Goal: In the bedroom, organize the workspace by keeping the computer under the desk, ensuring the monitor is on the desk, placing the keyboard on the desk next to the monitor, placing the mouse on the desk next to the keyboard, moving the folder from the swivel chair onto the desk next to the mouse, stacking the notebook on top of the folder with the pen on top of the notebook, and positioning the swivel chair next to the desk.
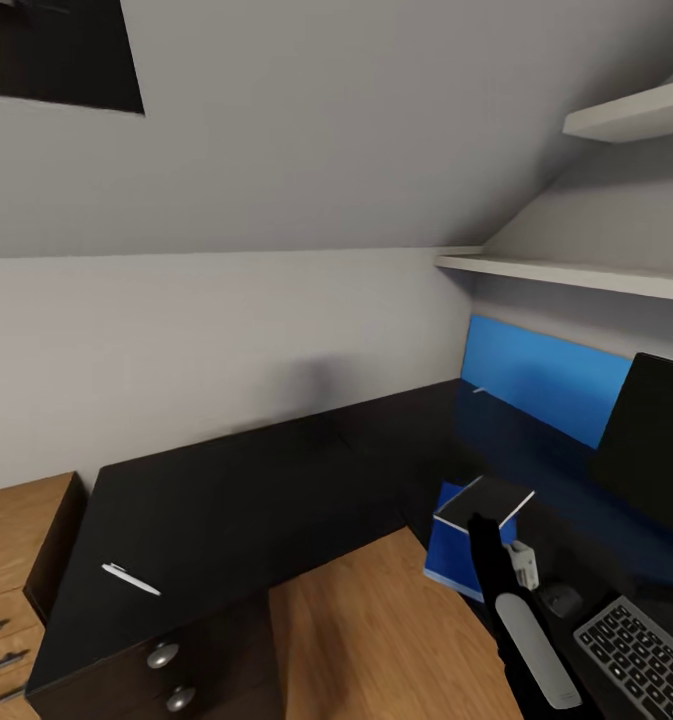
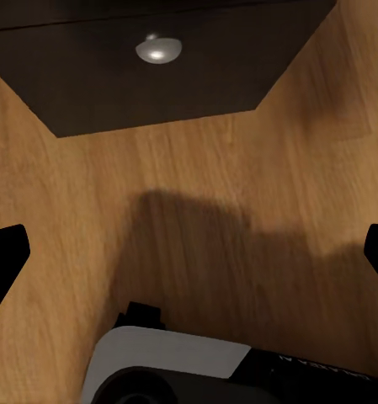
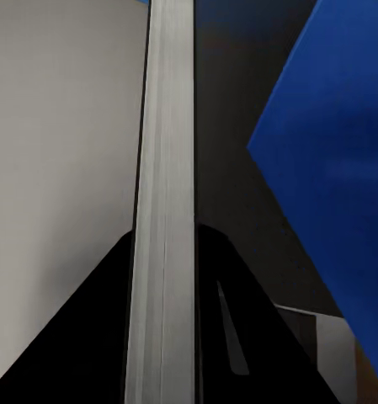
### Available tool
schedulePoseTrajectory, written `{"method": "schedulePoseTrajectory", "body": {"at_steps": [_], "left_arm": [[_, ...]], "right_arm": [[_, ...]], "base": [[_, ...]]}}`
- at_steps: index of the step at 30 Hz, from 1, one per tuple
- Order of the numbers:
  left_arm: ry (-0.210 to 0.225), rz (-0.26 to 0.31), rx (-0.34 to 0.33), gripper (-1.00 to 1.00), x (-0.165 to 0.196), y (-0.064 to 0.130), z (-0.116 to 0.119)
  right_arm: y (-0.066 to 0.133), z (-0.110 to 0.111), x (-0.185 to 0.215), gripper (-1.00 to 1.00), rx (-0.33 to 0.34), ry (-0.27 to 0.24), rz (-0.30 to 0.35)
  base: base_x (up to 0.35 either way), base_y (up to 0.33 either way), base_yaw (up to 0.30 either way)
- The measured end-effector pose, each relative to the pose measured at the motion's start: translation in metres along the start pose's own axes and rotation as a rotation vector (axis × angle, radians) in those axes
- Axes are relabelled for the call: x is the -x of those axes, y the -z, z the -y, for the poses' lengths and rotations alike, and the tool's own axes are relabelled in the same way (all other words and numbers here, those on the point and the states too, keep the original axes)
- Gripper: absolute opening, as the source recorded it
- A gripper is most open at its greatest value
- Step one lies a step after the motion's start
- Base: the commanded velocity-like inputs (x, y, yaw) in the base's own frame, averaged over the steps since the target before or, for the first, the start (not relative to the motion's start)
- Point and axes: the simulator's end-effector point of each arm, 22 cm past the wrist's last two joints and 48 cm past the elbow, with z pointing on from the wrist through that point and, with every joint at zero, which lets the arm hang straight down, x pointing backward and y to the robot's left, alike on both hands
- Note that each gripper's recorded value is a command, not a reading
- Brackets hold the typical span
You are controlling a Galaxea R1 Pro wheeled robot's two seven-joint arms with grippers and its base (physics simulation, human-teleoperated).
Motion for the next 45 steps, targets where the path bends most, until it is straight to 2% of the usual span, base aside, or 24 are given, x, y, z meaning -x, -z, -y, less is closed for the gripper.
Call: {"method": "schedulePoseTrajectory", "body": {"at_steps": [8, 17, 20, 33, 45], "left_arm": [[0.0, 0.0, 0.0, 1.0, 0.0, 0.0, 0.0], [0.001, 0.001, 0.001, 1.0, 0.0, 0.0, 0.0], [0.001, 0.0, 0.001, 1.0, 0.0, 0.0, 0.0], [0.001, 0.0, 0.001, 1.0, 0.0, 0.0, 0.0], [0.002, 0.001, 0.001, 1.0, 0.0, 0.0, 0.0]], "right_arm": [[-0.001, 0.008, -0.001, -1.0, -0.019, 0.002, -0.005], [-0.001, 0.017, -0.009, -1.0, -0.042, 0.012, -0.042], [-0.001, 0.032, -0.011, -1.0, -0.092, 0.017, -0.047], [0.0, 0.053, -0.008, -1.0, -0.168, 0.023, -0.042], [0.0, 0.055, -0.007, -1.0, -0.179, 0.025, -0.041]], "base": [[0.048, 0.004, 0.0], [0.144, 0.0, 0.0], [0.011, 0.0, 0.0], [0.001, 0.0, 0.0], [0.0, -0.034, 0.0]]}}
